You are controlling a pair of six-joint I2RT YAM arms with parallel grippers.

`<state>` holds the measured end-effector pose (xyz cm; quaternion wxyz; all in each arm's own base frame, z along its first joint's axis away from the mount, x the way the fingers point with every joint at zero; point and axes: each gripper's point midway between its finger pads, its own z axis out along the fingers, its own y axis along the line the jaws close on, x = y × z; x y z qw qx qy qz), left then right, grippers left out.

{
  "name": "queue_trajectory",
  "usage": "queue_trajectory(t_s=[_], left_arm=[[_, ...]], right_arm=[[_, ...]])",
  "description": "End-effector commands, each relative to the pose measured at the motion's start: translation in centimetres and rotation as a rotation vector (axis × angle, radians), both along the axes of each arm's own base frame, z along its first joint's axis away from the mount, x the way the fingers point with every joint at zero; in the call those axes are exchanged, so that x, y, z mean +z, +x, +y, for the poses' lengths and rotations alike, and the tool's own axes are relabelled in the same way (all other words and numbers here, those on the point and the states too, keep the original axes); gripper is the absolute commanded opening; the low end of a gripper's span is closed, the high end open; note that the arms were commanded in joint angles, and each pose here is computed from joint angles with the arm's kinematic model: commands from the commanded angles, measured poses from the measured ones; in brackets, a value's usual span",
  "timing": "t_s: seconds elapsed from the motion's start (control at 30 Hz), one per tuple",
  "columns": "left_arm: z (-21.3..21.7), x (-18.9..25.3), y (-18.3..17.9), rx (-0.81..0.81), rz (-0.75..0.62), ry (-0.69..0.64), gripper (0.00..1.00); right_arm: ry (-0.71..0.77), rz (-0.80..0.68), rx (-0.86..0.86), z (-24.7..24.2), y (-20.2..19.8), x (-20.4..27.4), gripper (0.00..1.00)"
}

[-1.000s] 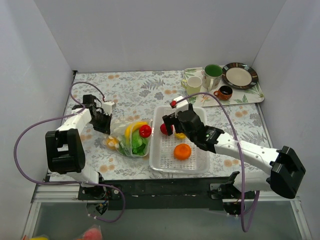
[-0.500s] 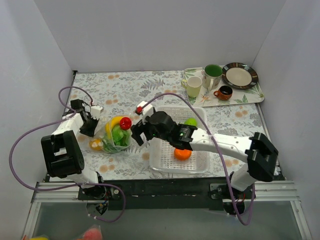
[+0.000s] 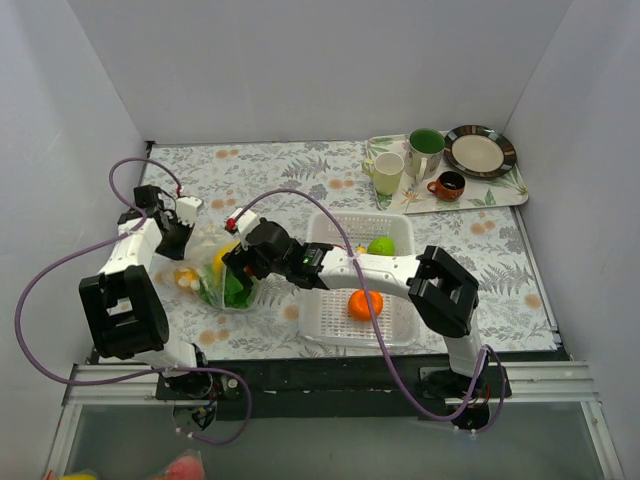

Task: Open the zip-top bag and remove the fake food

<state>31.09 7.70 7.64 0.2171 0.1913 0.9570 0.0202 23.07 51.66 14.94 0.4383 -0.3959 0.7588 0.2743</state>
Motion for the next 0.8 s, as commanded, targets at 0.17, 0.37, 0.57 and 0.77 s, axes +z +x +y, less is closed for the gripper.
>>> queue_trajectory(t_s=[0.17, 0.37, 0.57, 0.77], left_arm=[[-1.1, -0.2, -0.9, -0.015, 0.006, -0.055, 0.00], [-1.2, 0.1, -1.0, -0.019, 0.003, -0.055, 0.00], [-1.2, 0.3, -1.0, -0.021, 0.000, -0.057, 0.00], [-1.3, -0.3, -1.1, -0.016, 0.011, -0.068, 0.00]], right_arm=[[-0.072, -0.014, -0.079, -1.5, 1.2, -0.9, 0.86], [-0.148, 0.011, -0.075, -1.8, 1.1, -3.6, 0.86], [-0.153, 0.048, -0.063, -2.8, 0.2, -5.6, 0.54], [-0.055, -0.014, -0.105, -3.6, 1.1, -1.0, 0.04]])
